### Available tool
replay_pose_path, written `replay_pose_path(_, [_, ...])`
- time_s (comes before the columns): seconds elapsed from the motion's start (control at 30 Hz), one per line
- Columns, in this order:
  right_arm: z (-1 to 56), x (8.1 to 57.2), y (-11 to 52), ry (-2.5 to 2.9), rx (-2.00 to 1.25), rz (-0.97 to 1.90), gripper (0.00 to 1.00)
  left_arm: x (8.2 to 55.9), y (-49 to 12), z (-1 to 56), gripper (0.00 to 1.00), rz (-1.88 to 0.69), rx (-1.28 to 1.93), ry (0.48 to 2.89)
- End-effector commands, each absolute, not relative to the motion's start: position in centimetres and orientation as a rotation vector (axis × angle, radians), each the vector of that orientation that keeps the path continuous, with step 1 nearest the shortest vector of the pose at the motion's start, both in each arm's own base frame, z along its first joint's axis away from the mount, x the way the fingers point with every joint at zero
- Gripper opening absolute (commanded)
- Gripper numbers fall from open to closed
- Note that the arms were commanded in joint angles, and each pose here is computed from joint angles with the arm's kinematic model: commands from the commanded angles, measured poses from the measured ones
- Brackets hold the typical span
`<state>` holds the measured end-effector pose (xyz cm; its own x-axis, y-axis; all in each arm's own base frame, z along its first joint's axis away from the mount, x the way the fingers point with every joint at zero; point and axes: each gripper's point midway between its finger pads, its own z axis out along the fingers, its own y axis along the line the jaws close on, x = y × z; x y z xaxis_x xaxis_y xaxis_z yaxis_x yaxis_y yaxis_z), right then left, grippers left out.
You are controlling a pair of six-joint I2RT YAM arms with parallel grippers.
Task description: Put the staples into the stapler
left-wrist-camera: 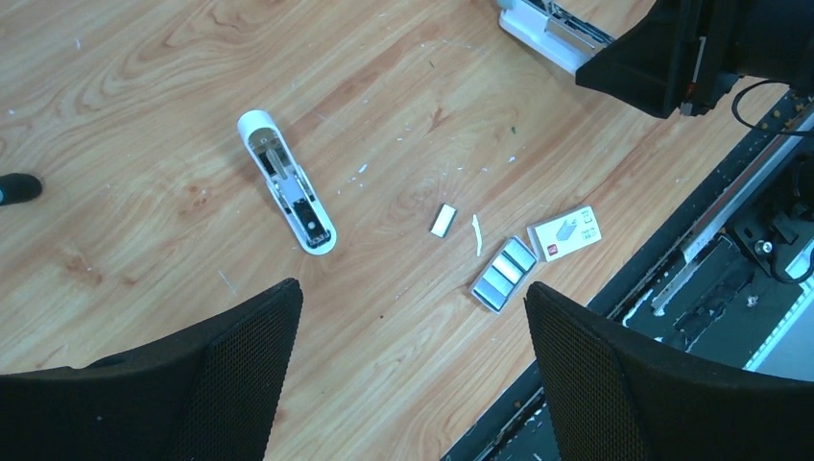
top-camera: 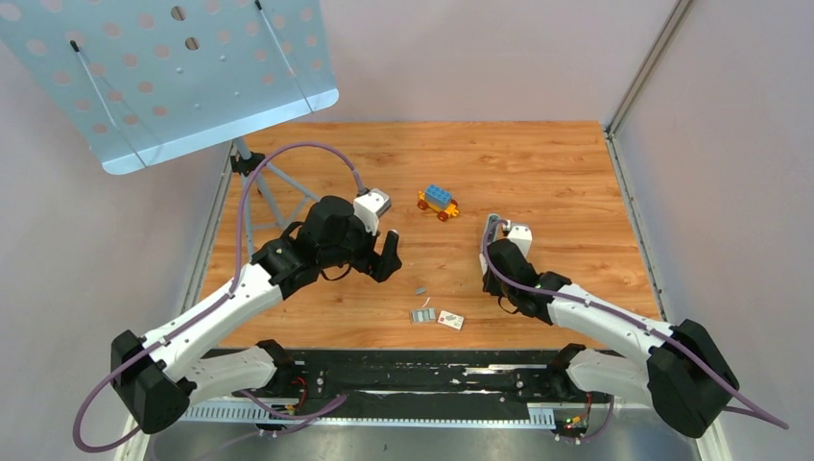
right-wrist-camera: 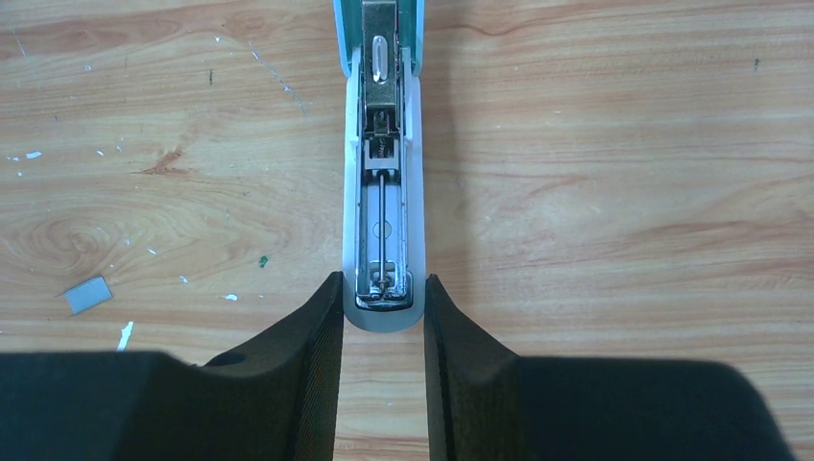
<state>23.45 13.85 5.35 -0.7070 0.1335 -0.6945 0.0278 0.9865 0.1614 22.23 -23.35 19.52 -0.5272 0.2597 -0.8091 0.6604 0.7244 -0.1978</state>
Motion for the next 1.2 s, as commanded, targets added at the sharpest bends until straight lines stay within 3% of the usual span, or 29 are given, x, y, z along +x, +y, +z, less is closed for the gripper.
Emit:
replay_pose_path(0.0, [4.3,23.0,13.6,2.363,0.129,0.168,0.14,22.4,-23.4,18.3,0.88,-0.617,0.698,2.139])
replay_pose_path(0.53, [5.2,22.2,14.3,2.398,0.076,0.205,0.44,23.6,-25.4,14.4,0.79,-0.607,0.747,2.238])
replay_pose_path(0.93, [11.0,21.3,13.4,2.26,0.074,0.318,0.51,23.9,-29.5,12.0,0.73,-0.553,0.928,2.193])
replay_pose_path(1.17, [13.9,20.7,11.8,2.14,0.125,0.358,0.79,23.6,-31.3,9.3,0.66,-0.438,1.091,2.217])
